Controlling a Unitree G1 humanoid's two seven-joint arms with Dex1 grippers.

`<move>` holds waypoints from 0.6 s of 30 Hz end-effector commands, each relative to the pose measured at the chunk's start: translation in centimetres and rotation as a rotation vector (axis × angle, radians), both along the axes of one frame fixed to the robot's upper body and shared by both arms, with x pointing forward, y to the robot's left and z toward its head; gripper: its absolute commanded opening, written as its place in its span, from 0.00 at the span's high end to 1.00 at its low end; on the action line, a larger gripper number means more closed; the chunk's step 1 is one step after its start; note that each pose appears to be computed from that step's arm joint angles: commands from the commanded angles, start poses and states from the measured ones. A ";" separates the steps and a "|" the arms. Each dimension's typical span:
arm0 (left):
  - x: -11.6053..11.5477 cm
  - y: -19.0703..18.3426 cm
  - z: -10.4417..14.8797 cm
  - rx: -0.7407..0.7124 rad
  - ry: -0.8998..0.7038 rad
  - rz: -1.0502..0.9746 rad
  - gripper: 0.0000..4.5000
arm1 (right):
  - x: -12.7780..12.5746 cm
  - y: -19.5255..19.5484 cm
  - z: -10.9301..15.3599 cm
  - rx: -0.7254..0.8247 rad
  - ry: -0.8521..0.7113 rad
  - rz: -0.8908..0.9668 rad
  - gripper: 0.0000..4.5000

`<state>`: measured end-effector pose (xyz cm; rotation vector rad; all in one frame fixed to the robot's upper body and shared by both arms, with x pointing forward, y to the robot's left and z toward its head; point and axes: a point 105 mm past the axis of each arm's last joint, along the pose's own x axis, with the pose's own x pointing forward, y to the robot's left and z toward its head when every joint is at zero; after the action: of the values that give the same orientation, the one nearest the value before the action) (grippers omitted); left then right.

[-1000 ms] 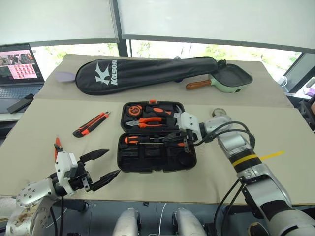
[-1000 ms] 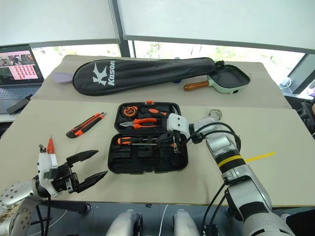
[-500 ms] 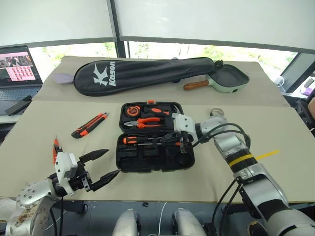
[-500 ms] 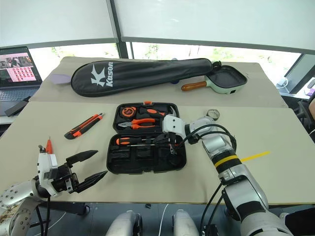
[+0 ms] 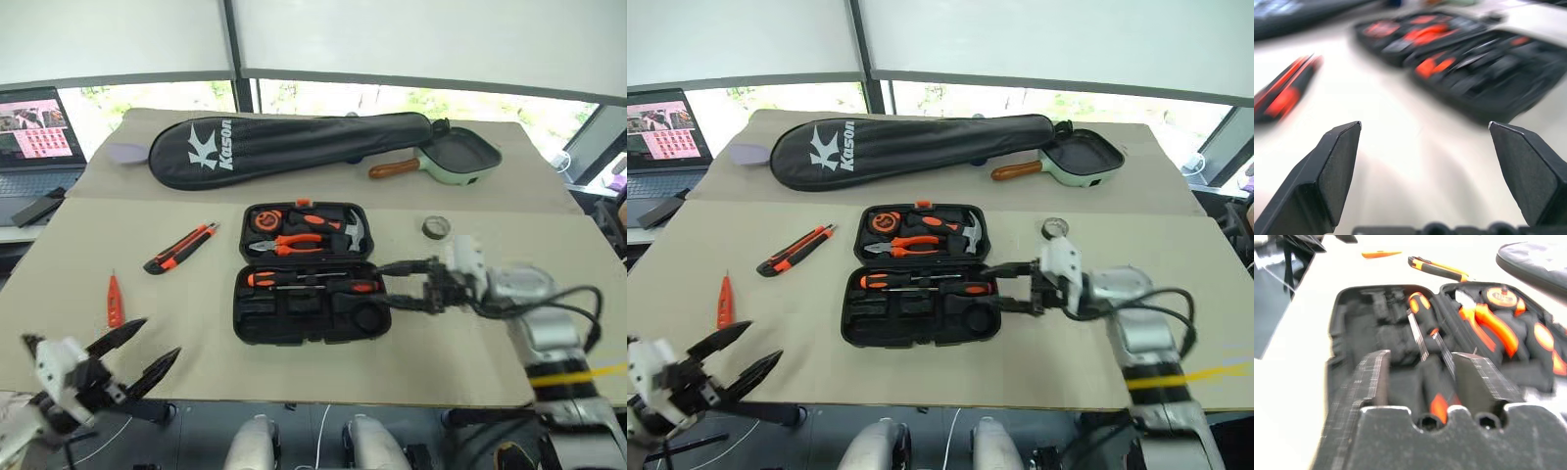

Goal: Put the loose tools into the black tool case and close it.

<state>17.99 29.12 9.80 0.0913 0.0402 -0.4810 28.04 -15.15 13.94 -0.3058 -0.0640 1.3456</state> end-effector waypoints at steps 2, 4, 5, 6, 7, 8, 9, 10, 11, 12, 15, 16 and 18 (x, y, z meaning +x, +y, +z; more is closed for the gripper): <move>-3.1 4.4 0.0 -0.001 -0.015 0.347 0.00 | -2.7 -1.2 1.0 0.132 -0.117 -0.052 0.01; -4.3 5.6 -0.5 -0.028 0.013 0.465 0.00 | -3.1 -1.4 1.0 0.173 -0.128 -0.086 0.01; -4.6 6.0 -0.7 -0.043 0.025 0.512 0.00 | -3.0 -1.5 1.1 0.191 -0.132 -0.111 0.01; -4.9 6.2 -0.8 -0.062 0.032 0.548 0.00 | -3.0 -1.7 0.9 0.196 -0.149 -0.129 0.01; -5.2 6.5 -0.9 -0.083 0.044 0.584 0.00 | -3.1 -1.8 0.7 0.196 -0.157 -0.139 0.01; -5.3 6.8 -1.1 -0.096 0.066 0.628 0.00 | -3.1 -1.9 0.5 0.199 -0.167 -0.149 0.01; -5.3 7.2 -1.2 -0.107 0.087 0.666 0.00 | -3.1 -1.9 0.5 0.206 -0.176 -0.161 0.01; -5.0 7.3 -0.9 -0.124 0.094 0.685 0.00 | -3.0 -2.0 0.5 0.211 -0.176 -0.169 0.01; -4.6 7.3 -0.5 -0.142 0.092 0.688 0.00 | -2.9 -1.9 0.6 0.213 -0.183 -0.171 0.01; -3.9 7.1 0.1 -0.160 0.093 0.685 0.00 | -2.8 -1.9 0.7 0.214 -0.186 -0.172 0.01; -1.7 7.0 1.0 -0.194 0.129 0.700 0.00 | -2.3 -1.9 1.4 0.224 -0.206 -0.172 0.01; -0.3 6.9 1.2 -0.214 0.162 0.708 0.00 | -2.1 -1.7 1.8 0.229 -0.216 -0.162 0.01; 2.0 6.5 1.8 -0.233 0.215 0.732 0.00 | -1.8 -1.2 2.6 0.242 -0.223 -0.142 0.01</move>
<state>18.73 36.06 10.89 -0.1836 0.1797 0.2140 26.07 -16.46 14.88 -0.2465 -0.3198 1.1475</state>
